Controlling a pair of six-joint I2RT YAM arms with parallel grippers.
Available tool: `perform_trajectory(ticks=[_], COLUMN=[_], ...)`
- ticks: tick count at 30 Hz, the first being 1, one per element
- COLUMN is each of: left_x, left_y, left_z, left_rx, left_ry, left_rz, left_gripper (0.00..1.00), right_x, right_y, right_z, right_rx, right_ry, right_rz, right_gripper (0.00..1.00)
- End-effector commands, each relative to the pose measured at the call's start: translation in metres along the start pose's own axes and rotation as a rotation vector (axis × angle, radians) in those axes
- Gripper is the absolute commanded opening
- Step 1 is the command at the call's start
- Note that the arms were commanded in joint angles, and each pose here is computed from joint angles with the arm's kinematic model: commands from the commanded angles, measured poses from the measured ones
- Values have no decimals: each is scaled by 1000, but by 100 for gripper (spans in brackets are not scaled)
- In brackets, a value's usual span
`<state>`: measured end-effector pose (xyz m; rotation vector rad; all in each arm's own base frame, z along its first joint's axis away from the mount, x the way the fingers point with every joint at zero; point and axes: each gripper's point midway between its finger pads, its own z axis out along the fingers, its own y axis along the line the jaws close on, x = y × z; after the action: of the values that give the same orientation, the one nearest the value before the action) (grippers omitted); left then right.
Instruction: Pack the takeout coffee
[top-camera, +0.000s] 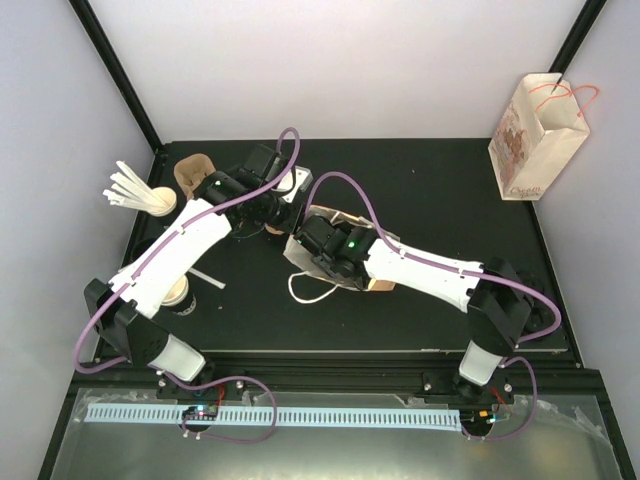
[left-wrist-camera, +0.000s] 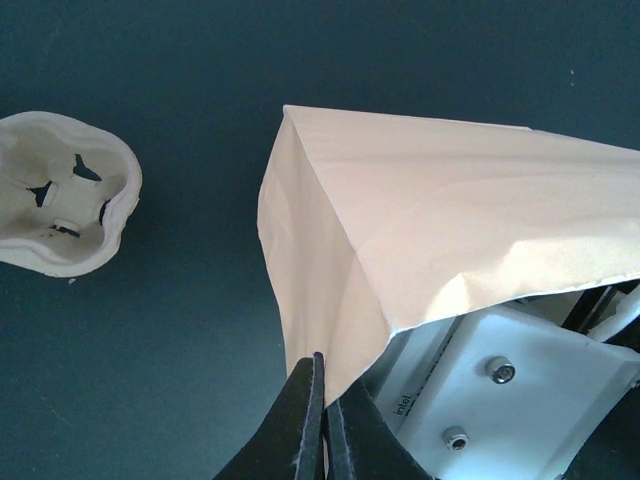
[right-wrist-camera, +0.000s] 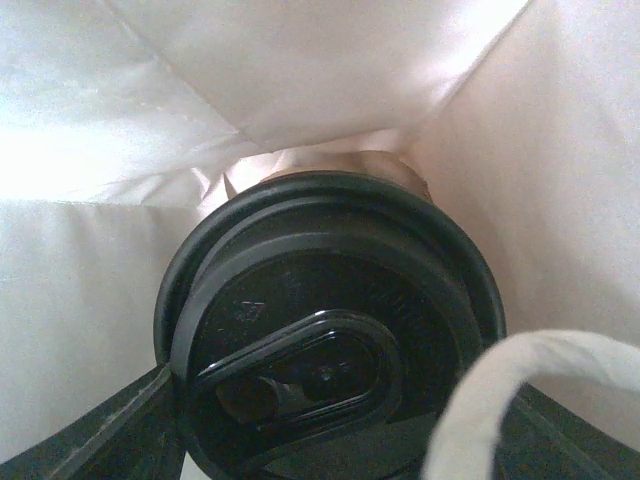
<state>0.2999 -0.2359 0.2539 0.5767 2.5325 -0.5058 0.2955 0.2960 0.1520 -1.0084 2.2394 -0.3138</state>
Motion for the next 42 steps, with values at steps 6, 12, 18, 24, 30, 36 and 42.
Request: perform_trajectory(ticks=[6,12,18,24,30,36,42], left_x=[7,-2,-7,2,-11,-35,-93], left_y=[-18,-18,-22,-31,-31,-41,-41], left_z=[-7,-11,-12,-9,-11,-10,-28], left_rx=[79,76,106,248,349,466,607], left_ry=[48,52,171,329,361,301,96], left_rz=[-6,-17,-113,-272,-368,-394,-438], left_gripper=[1,1,2,2,1,22,71], right_x=[22,35,35,32,29,38,27], right_y=[-10,1,12,31,20,1,-13], right_z=[8,18,28,34,43,67,80], right_rx=[29,-4,-68,-161,-188,-202,-228], right_ry=[121,153,178,161,179,240,247], right_rz=[-10,-60,-62,-89,-69,0,67], right_gripper=[43,43,44,46,47,47,48])
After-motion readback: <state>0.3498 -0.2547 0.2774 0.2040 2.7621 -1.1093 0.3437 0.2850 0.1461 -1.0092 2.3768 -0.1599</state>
